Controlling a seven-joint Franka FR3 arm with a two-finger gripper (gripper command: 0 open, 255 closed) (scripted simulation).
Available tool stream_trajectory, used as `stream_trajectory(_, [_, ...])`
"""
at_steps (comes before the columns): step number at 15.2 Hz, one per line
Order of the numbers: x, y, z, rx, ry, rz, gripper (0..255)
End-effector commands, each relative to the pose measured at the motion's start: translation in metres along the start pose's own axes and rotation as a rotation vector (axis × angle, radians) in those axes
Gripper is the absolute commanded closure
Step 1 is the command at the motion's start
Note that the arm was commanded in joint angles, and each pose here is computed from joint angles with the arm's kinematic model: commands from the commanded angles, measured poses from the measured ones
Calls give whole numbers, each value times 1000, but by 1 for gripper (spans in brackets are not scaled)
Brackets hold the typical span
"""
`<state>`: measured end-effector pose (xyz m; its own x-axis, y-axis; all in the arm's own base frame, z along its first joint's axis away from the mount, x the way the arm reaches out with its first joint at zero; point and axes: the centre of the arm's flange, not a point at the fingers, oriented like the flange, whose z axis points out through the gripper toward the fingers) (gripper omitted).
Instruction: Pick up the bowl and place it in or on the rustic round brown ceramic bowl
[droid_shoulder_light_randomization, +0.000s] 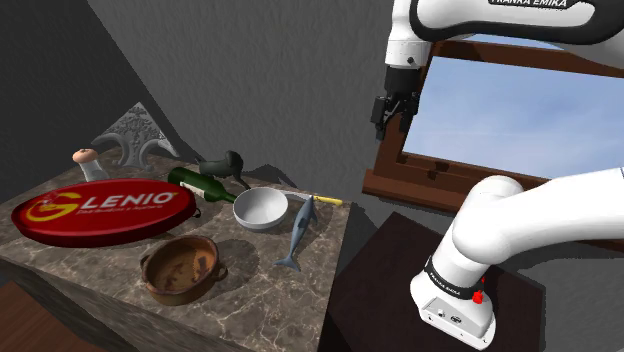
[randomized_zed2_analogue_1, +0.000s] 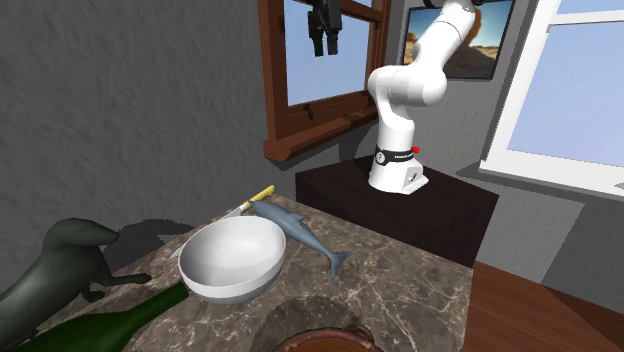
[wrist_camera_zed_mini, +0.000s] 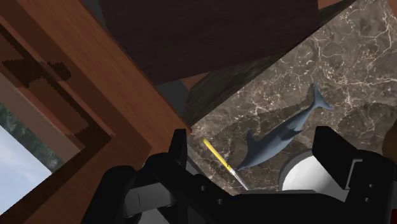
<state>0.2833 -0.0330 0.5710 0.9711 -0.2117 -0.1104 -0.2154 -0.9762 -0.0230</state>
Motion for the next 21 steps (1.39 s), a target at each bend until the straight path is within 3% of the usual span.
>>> stream_trajectory(1, [0,0,0,0,0,0,0])
stream_trajectory(21, [184,-81,169,58,-15,27,0])
